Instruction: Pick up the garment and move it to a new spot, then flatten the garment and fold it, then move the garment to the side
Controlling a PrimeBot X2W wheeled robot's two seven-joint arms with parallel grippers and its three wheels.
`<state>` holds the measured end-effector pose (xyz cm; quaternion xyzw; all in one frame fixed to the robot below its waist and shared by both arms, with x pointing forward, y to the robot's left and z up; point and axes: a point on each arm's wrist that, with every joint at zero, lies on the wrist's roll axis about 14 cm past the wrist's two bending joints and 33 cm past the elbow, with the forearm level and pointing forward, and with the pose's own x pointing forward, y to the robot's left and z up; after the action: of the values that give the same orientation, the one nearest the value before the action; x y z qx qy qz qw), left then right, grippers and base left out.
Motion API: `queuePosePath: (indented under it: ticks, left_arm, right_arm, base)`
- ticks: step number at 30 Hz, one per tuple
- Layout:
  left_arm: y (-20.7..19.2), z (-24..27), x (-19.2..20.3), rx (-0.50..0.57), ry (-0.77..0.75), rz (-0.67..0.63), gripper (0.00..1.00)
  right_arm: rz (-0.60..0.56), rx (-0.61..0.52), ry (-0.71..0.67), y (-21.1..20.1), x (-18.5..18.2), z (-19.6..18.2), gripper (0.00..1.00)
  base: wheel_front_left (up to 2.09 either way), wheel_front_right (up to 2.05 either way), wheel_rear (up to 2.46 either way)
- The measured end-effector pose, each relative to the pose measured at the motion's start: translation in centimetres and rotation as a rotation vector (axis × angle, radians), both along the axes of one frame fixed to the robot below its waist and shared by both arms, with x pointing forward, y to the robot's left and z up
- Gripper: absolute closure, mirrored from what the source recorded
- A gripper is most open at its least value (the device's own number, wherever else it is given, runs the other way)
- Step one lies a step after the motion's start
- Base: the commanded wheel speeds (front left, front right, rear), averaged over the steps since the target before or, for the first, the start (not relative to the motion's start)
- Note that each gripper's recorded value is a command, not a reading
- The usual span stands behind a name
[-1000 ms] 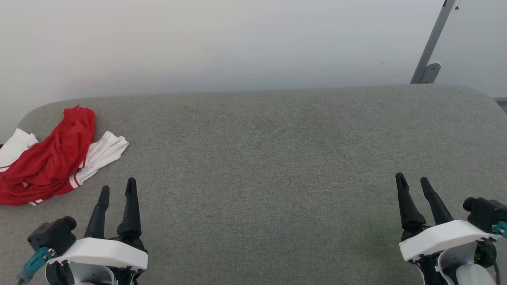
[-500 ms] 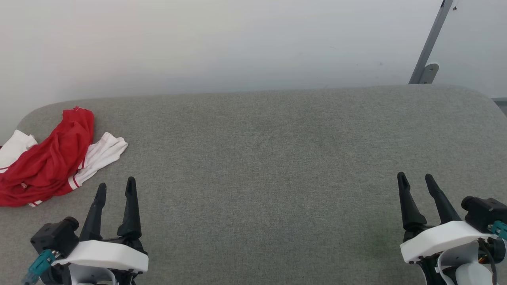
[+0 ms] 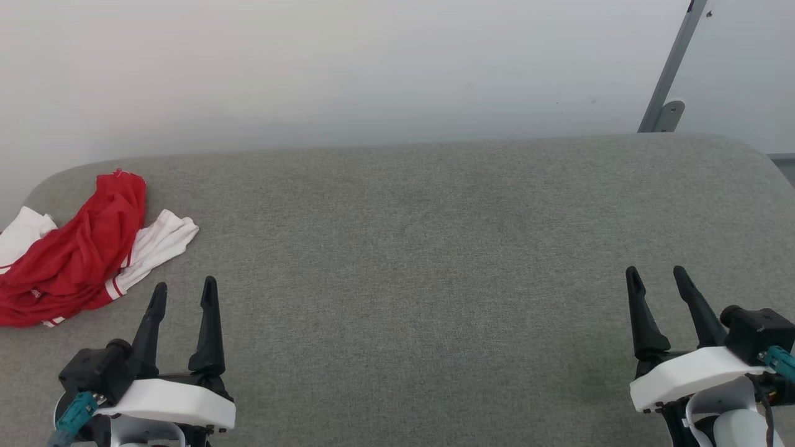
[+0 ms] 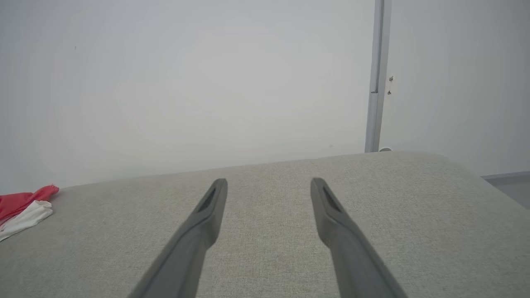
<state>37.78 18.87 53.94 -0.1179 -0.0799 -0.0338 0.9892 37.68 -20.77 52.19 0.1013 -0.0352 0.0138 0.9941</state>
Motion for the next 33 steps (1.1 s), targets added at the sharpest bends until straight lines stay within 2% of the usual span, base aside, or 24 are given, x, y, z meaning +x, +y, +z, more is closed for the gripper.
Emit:
queuePosePath:
  ticks: [18, 33]
  left_arm:
    - [-0.5, 0.6, -0.2, 0.130, -0.040, -0.021, 0.00]
    - [-0.1, 0.1, -0.4, 0.121, -0.024, -0.014, 0.00]
  right_arm:
    - [0.002, -0.145, -0.049, 0.1, 0.0, 1.0, 0.00]
    - [0.016, -0.161, -0.067, 0.6, 0.1, 1.3, 0.00]
  base:
    - [0.00, 0.00, 0.00]
    - [0.00, 0.00, 0.00]
